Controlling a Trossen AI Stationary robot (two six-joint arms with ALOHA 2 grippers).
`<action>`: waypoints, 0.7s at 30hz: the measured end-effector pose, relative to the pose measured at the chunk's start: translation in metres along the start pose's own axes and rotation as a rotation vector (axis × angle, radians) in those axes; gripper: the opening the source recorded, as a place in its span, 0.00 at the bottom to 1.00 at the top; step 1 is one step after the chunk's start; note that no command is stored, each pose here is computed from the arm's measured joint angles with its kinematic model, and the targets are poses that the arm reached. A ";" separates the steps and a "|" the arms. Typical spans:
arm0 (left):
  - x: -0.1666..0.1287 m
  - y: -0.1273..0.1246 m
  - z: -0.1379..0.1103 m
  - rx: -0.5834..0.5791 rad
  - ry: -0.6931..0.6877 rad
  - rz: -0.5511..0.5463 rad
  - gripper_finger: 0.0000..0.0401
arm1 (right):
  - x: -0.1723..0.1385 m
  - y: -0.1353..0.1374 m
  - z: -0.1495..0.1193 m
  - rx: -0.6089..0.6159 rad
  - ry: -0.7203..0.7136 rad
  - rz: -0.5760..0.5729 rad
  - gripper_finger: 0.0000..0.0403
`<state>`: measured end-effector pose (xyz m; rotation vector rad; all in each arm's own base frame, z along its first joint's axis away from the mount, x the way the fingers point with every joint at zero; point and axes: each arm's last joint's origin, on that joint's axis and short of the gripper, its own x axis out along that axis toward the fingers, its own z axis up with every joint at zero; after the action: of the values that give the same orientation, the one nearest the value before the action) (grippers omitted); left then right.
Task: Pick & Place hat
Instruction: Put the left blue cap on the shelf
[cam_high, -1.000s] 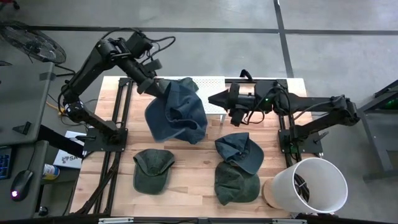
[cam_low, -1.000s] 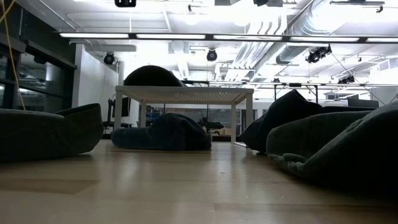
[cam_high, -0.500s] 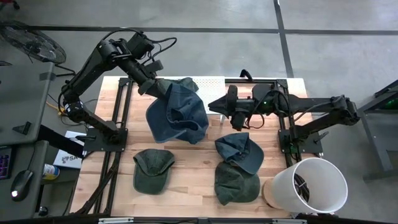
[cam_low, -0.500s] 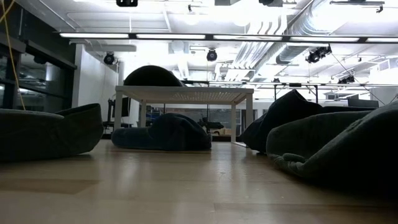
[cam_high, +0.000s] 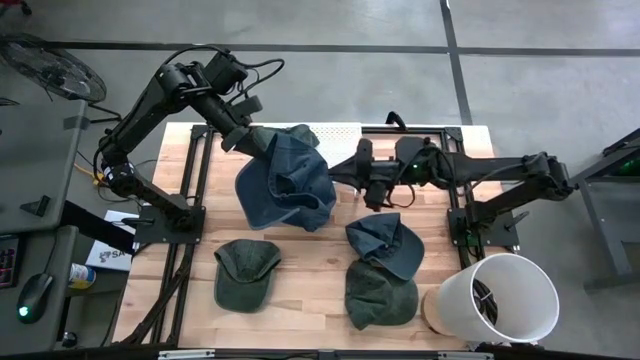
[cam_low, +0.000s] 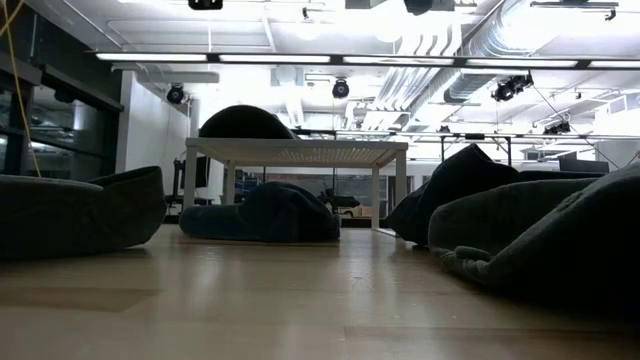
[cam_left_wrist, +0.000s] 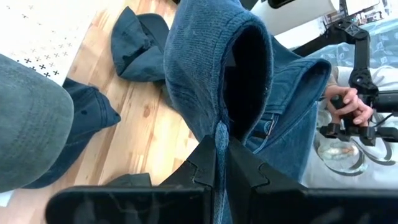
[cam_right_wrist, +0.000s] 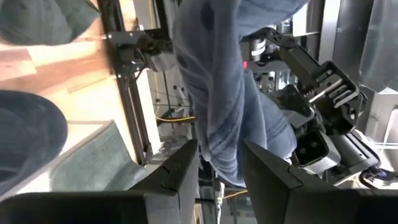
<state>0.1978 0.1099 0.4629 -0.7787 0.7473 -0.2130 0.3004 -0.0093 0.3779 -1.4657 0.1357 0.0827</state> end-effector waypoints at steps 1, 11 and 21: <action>0.000 0.000 0.000 -0.001 0.000 0.001 0.03 | 0.002 0.001 0.000 -0.008 0.013 -0.006 0.28; 0.000 0.000 0.000 -0.004 0.001 -0.001 0.03 | 0.006 -0.002 0.000 -0.075 0.075 -0.057 0.28; 0.000 -0.001 0.000 0.012 -0.001 -0.017 0.03 | 0.012 0.001 -0.007 -0.079 0.070 -0.052 0.28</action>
<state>0.1980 0.1097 0.4635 -0.7746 0.7377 -0.2324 0.3118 -0.0161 0.3750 -1.5506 0.1526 -0.0056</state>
